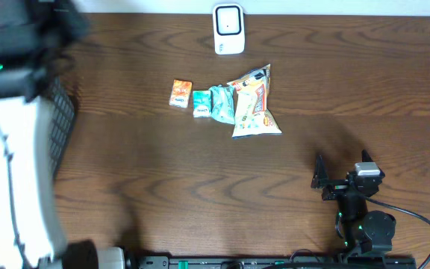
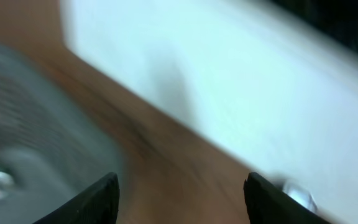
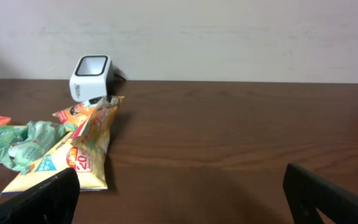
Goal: Scan the item barcode
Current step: 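Place the small orange box left of the tissue pack, then reach into the basket and grasp the green Zam-Buk box, then carry the green Zam-Buk box out and lower it beside the orange box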
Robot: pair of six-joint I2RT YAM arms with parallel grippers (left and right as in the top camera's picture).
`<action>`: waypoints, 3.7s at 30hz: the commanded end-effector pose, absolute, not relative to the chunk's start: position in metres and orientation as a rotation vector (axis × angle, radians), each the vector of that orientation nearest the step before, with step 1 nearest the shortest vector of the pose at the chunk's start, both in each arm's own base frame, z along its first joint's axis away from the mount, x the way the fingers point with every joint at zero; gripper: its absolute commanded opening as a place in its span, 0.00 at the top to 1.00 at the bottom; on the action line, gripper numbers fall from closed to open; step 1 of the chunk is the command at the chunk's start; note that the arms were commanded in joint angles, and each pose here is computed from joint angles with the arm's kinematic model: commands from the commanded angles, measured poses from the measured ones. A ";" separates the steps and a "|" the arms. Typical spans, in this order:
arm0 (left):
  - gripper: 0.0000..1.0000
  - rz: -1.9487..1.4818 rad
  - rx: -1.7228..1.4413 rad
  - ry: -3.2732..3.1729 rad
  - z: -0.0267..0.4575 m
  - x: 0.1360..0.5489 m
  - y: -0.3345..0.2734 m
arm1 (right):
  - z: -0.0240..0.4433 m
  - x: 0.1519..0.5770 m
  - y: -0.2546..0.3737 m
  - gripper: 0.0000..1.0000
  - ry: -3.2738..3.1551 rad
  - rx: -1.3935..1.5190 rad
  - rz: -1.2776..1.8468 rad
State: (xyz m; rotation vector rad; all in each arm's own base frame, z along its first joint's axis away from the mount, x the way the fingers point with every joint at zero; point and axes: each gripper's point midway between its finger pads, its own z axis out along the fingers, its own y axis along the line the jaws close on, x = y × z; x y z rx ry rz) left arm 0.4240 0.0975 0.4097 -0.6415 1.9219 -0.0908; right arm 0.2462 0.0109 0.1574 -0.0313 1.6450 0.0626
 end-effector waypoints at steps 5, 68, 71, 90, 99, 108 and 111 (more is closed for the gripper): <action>0.27 0.429 -0.887 1.961 0.377 0.341 0.276 | 0.157 0.246 0.010 0.01 1.645 -0.019 0.067; 0.25 0.514 -1.483 2.072 0.024 0.385 0.356 | 0.157 0.246 0.010 0.01 1.645 -0.019 0.067; 0.33 0.524 -1.459 2.095 0.024 0.385 0.356 | 0.157 0.246 0.010 0.01 1.645 -0.019 0.067; 0.56 0.490 -1.337 1.837 0.215 0.363 0.338 | 0.157 0.246 0.010 0.01 1.645 -0.019 0.067; 0.53 -0.053 -1.019 1.553 0.393 0.352 0.237 | 0.157 0.246 0.010 0.01 1.645 -0.019 0.067; 0.53 -0.651 -0.630 1.799 0.396 0.403 0.051 | 0.157 0.246 0.010 0.01 1.645 -0.019 0.067; 0.53 -0.718 -0.465 1.955 0.365 0.421 -0.016 | 0.157 0.246 0.010 0.01 1.645 -0.019 0.067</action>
